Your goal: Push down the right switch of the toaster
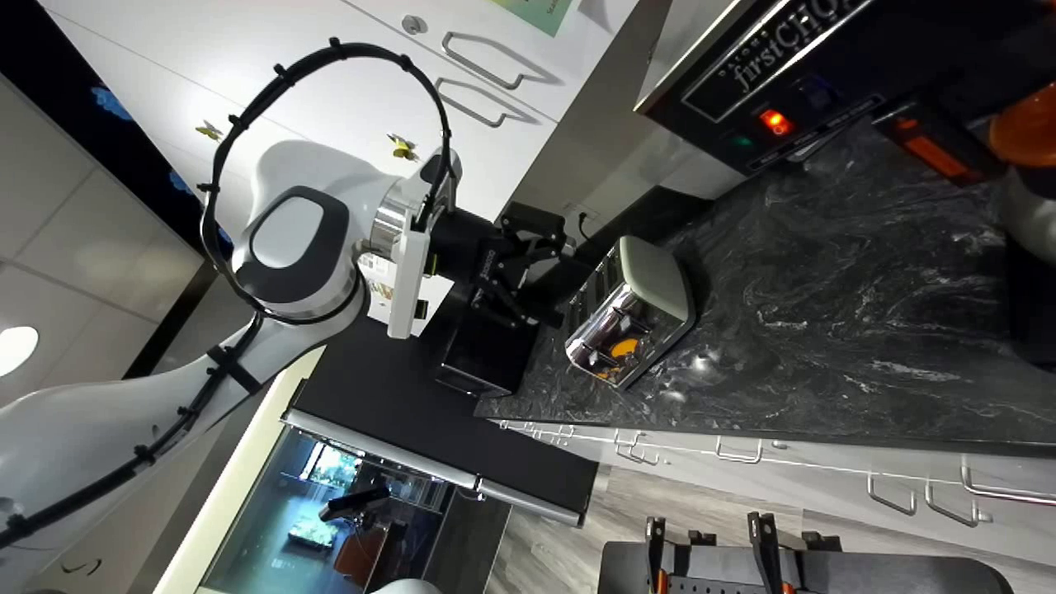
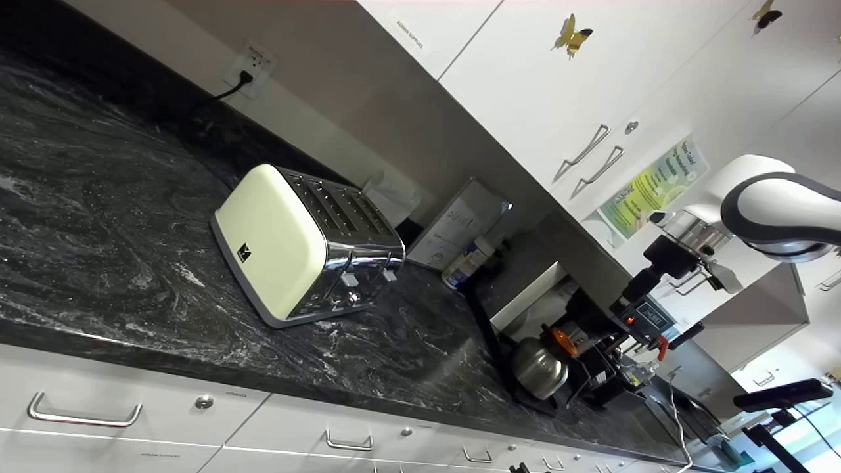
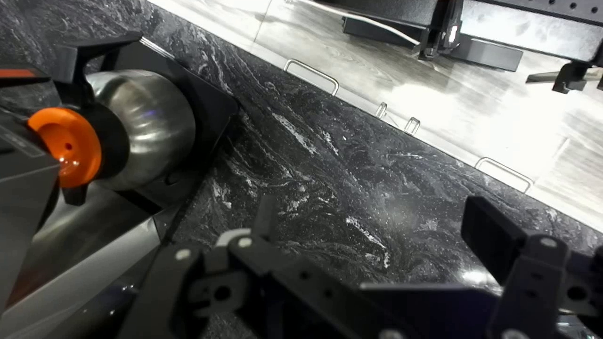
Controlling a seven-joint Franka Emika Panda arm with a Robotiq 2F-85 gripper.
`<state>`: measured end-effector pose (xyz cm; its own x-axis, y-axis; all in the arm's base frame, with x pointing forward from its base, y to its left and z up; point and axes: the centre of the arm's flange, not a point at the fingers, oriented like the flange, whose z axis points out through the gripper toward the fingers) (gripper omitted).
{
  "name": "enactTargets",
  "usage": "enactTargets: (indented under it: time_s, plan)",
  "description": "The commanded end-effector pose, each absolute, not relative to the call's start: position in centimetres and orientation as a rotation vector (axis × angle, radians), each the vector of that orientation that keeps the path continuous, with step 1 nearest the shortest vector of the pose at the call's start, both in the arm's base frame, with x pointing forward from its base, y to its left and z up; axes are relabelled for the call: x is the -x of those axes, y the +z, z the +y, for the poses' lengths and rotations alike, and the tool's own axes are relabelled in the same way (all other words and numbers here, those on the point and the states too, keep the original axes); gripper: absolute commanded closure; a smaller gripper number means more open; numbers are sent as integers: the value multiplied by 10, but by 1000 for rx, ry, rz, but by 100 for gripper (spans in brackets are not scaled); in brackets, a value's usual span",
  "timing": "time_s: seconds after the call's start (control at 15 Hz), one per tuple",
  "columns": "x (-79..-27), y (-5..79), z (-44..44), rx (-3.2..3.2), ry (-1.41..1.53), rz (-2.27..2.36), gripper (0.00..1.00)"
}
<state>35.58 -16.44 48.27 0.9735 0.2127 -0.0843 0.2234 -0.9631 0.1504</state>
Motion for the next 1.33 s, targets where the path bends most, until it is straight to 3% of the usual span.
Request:
enactTargets:
  time_s: [0.0,0.53,1.27]
  plan:
    - [-368,483,-134,-2958,32,459,0]
    - [-414,466,-23,-3027,376,494,0]
    - [-462,417,75,-3104,328,423,0]
